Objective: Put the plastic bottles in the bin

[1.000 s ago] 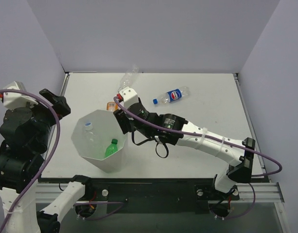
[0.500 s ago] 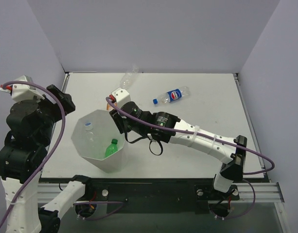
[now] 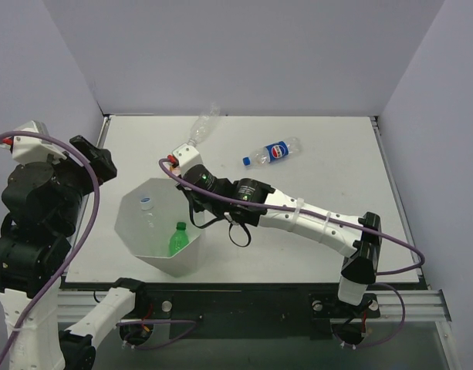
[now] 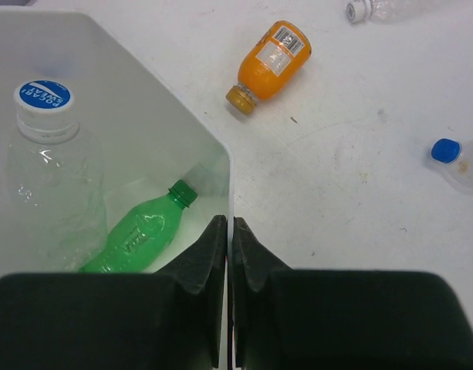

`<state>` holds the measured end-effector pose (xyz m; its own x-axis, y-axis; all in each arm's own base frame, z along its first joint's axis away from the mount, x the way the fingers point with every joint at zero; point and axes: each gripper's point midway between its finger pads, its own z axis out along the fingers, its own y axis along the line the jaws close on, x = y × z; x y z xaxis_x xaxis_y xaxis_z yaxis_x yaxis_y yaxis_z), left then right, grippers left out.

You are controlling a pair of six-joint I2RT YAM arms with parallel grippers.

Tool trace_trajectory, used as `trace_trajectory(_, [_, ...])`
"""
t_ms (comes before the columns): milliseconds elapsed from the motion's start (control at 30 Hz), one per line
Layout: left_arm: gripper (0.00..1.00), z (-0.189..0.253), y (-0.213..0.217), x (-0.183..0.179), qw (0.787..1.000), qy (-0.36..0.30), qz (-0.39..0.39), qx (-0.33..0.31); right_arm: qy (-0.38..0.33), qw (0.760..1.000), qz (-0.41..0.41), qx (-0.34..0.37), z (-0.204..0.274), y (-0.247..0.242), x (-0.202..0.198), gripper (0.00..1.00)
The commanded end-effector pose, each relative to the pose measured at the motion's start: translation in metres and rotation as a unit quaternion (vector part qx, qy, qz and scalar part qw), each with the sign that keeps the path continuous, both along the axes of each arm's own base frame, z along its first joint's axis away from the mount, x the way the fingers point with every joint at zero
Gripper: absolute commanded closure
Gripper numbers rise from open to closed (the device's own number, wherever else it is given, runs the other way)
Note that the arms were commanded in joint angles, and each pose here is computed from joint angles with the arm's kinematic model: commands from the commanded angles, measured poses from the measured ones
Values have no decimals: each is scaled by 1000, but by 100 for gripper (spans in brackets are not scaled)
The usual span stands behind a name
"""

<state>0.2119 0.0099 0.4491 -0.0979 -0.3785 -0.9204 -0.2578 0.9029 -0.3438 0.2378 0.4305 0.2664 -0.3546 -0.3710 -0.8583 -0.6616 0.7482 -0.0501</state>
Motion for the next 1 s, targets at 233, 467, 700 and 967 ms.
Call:
trace_trajectory(233, [2, 7, -6, -1, 1000, -10, -21, 4, -81, 988, -121, 45, 92, -118, 45, 100])
trace_trajectory(467, [2, -3, -15, 10, 999, 2, -41, 3, -70, 973, -220, 27, 78, -231, 60, 100])
trace_trajectory(700, [2, -35, -39, 37, 995, 52, -89, -4, -3, 957, -286, 51, 31, -306, 47, 100])
trace_trajectory(967, [2, -129, -68, 80, 972, 194, -132, -16, 49, 943, -322, 74, -1, -341, 32, 100])
